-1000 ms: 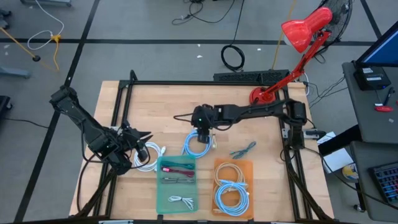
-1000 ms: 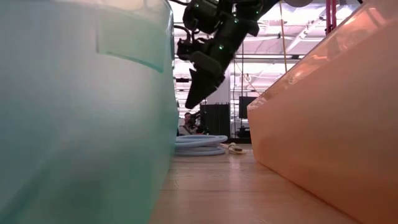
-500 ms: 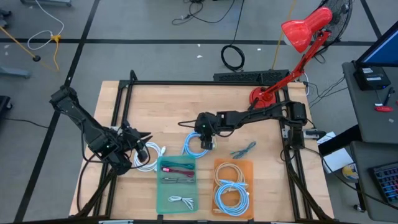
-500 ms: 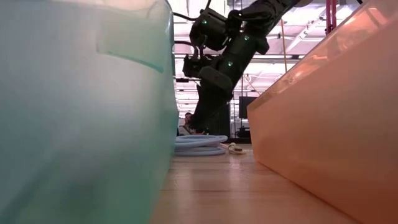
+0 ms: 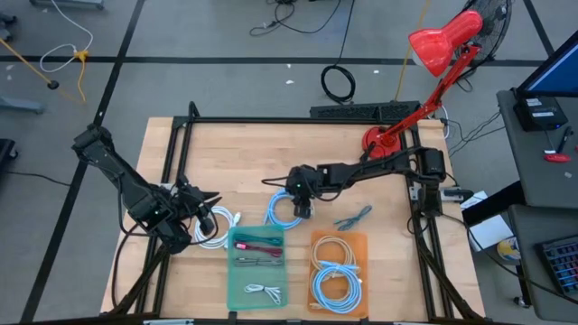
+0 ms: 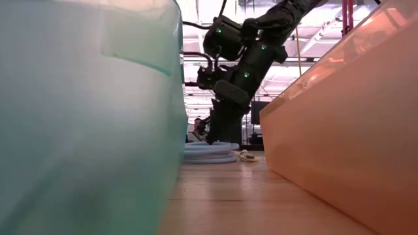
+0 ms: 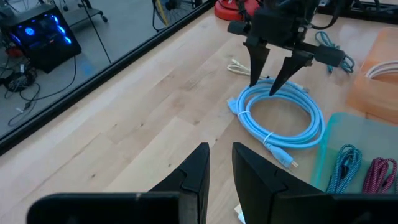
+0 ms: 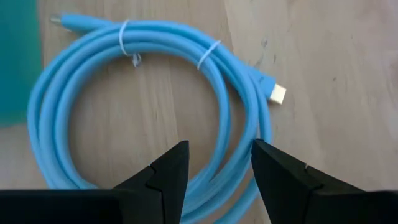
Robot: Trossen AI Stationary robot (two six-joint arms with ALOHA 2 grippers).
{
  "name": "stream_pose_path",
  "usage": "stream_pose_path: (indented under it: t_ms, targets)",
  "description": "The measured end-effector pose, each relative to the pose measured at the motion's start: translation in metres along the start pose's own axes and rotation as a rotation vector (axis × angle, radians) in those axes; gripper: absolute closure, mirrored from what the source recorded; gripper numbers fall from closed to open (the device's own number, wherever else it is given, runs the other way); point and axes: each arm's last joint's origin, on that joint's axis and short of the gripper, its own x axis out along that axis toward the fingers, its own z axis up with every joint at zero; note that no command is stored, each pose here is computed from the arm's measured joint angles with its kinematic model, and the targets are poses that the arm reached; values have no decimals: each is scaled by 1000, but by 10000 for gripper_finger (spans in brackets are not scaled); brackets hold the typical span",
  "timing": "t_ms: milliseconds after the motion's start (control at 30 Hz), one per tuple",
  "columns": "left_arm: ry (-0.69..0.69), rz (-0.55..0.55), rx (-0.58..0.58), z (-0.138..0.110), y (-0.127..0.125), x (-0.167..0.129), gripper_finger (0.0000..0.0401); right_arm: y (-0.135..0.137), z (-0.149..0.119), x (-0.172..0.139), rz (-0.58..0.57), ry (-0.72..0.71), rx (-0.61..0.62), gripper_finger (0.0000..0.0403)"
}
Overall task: Pick & Place USB Port
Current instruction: Put the blue video cable into the orange bin
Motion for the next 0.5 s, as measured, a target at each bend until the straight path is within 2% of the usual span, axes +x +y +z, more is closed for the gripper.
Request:
stream_pose_path:
  t_ms: [233, 500]
  targets:
    - [0, 0, 0, 0, 0, 0, 327, -1, -12, 6, 0, -1, 45, 238]
    - [0, 0, 0, 0, 0, 0, 327, -1, -12, 10, 1, -20, 79, 238]
